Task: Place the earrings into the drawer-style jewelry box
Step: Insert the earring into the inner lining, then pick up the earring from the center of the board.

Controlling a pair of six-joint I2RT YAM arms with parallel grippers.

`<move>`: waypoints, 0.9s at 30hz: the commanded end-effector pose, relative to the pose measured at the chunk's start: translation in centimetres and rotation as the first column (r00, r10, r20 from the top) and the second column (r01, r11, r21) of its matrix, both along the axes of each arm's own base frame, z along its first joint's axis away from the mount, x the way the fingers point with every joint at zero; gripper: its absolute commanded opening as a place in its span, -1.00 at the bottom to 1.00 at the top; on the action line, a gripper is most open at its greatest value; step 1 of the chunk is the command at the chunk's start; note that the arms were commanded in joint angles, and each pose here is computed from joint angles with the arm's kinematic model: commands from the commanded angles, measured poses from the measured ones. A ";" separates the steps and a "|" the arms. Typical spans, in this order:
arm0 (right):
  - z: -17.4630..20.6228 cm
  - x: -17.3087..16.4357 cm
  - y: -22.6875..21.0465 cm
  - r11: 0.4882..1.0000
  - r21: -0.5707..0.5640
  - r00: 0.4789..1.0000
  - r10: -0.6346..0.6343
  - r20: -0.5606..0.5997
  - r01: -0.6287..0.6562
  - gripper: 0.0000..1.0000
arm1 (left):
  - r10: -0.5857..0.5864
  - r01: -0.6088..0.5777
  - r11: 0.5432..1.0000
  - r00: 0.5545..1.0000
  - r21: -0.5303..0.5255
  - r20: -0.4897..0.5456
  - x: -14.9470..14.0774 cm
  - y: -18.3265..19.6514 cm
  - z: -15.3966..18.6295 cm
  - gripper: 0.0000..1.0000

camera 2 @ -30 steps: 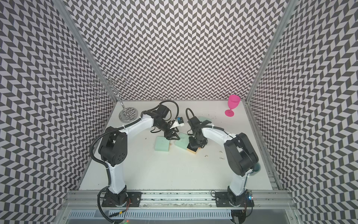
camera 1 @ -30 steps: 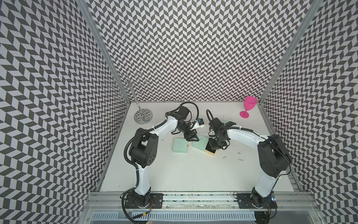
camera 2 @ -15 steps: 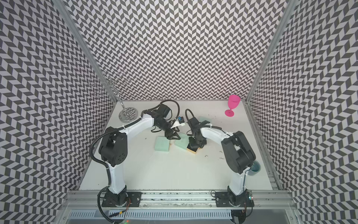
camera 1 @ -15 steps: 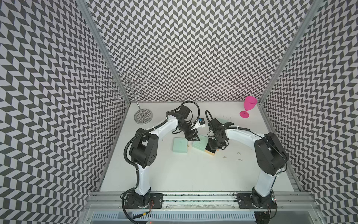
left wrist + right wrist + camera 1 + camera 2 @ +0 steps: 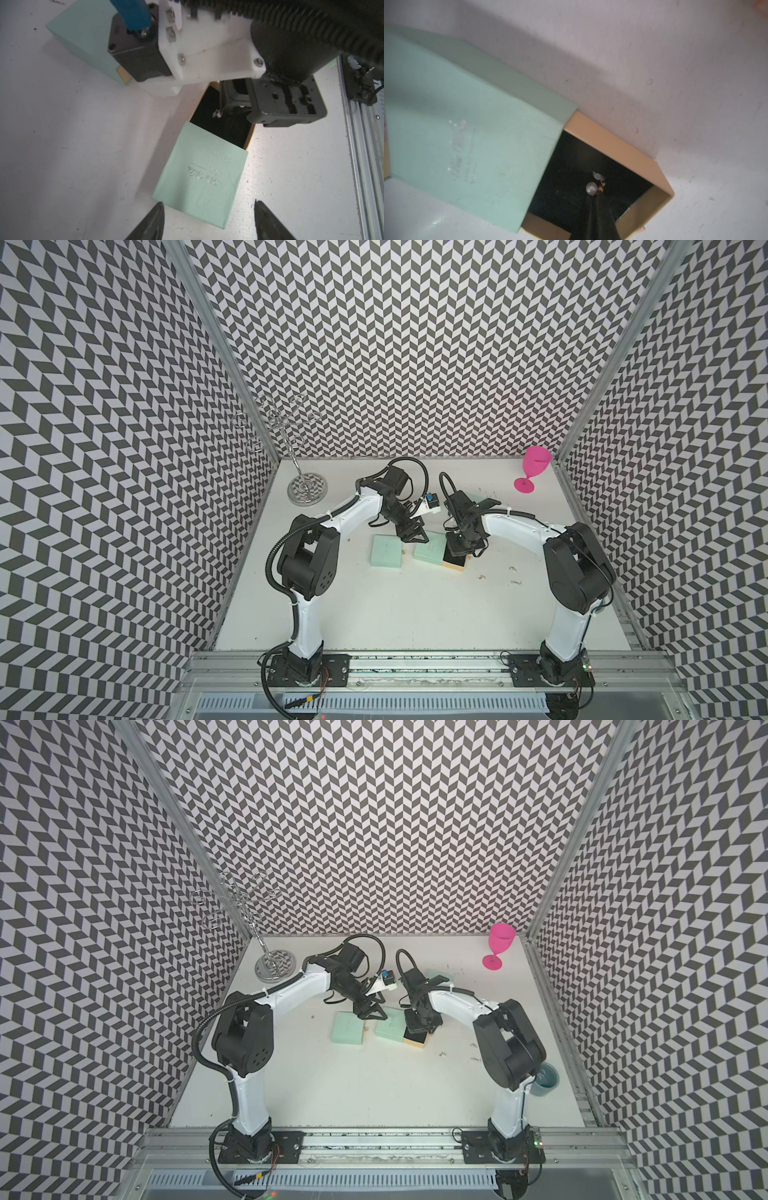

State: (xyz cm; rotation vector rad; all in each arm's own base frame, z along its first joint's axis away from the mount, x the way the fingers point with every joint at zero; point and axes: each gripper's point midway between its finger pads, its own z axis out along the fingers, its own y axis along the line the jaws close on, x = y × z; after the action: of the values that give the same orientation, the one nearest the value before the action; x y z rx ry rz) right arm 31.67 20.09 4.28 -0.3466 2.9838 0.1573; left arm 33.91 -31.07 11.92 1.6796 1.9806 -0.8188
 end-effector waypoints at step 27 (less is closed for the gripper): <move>7.2 1.8 -0.7 0.998 0.034 0.980 -0.062 0.190 0.057 -0.69 | -0.040 0.041 0.999 0.998 -0.019 0.045 -0.3 -0.1 2.1 0.38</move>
State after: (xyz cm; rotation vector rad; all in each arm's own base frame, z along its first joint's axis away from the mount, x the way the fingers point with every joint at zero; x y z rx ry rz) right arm 32.80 19.95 7.45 -0.3089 2.8882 0.1586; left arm 33.74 -30.96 11.77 1.6921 1.9778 -0.8179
